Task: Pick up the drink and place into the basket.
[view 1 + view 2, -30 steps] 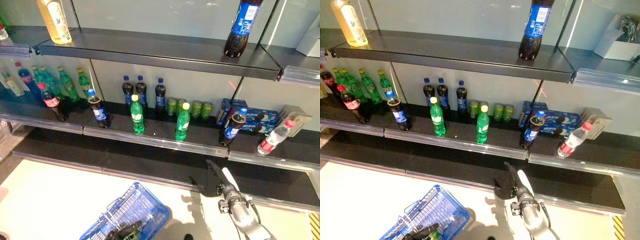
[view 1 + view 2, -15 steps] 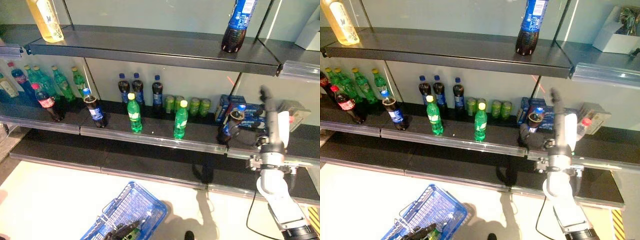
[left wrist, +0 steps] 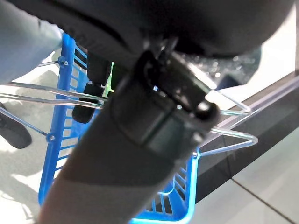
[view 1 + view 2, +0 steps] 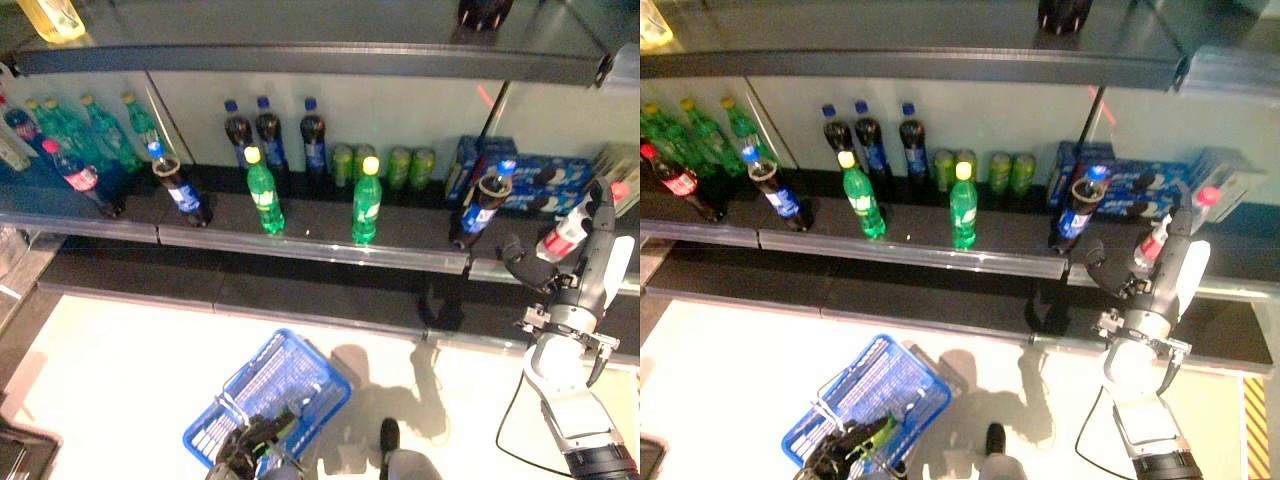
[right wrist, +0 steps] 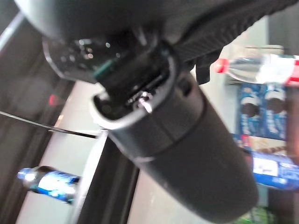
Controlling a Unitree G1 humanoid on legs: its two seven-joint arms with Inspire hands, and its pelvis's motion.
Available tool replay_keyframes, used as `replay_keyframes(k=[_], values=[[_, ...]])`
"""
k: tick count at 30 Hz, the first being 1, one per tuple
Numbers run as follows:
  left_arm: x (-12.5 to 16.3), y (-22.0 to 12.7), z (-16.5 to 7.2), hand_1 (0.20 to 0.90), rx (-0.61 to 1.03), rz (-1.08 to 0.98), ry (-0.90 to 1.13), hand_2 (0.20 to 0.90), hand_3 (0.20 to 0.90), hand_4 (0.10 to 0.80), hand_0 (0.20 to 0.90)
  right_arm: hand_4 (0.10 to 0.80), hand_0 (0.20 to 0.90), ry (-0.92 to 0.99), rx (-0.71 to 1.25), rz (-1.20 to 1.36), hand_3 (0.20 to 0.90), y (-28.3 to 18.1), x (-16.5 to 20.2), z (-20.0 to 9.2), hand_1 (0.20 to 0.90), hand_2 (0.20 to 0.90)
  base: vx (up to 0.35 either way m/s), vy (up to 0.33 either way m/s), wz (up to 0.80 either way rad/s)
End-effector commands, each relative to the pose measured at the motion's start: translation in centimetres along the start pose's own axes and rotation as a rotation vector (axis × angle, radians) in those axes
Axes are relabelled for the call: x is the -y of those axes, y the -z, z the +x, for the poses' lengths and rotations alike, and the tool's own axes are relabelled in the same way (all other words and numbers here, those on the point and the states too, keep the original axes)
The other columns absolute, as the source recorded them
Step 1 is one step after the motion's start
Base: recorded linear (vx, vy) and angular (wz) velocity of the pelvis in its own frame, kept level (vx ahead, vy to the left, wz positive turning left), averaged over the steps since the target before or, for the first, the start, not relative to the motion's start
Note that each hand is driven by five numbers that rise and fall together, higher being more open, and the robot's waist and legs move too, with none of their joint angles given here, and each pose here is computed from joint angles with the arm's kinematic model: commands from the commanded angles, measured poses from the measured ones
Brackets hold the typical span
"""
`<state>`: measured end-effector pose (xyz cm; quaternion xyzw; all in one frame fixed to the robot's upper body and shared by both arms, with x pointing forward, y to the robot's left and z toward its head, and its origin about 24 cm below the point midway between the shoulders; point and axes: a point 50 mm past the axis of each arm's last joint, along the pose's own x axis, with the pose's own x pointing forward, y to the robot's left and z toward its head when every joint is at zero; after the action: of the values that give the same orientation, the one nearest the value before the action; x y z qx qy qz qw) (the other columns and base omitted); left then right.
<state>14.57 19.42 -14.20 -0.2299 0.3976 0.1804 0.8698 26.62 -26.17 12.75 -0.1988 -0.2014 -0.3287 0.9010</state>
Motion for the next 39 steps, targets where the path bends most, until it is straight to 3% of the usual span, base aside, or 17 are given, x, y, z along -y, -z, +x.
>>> replay_keyframes(k=[1,15,29,39], values=[[-1.4,-3.3,0.1,0.300,0.138,0.002,-0.021,0.300,0.200,0.100,0.300,0.800,0.900,0.135,0.308,0.260,0.900,-7.7,-0.6,3.9,0.900,0.900,-0.242,0.030,-0.22],[2.5,-5.1,0.7,0.300,0.207,-0.071,0.092,0.300,0.200,0.100,0.300,0.800,0.900,0.210,0.455,0.412,0.900,-14.7,-0.4,8.5,0.900,0.900,-0.089,0.064,-0.01],[3.1,-6.0,0.8,0.300,0.198,-0.033,0.132,0.300,0.200,0.100,0.300,0.800,0.900,0.308,0.437,0.473,0.900,-18.0,0.6,11.8,0.900,0.900,0.023,-0.016,-0.03],[2.7,-6.6,0.8,0.300,0.205,-0.029,0.139,0.300,0.200,0.100,0.300,0.800,0.900,0.227,0.384,0.533,0.900,-19.4,0.4,13.4,0.900,0.900,0.011,-0.007,0.01]])
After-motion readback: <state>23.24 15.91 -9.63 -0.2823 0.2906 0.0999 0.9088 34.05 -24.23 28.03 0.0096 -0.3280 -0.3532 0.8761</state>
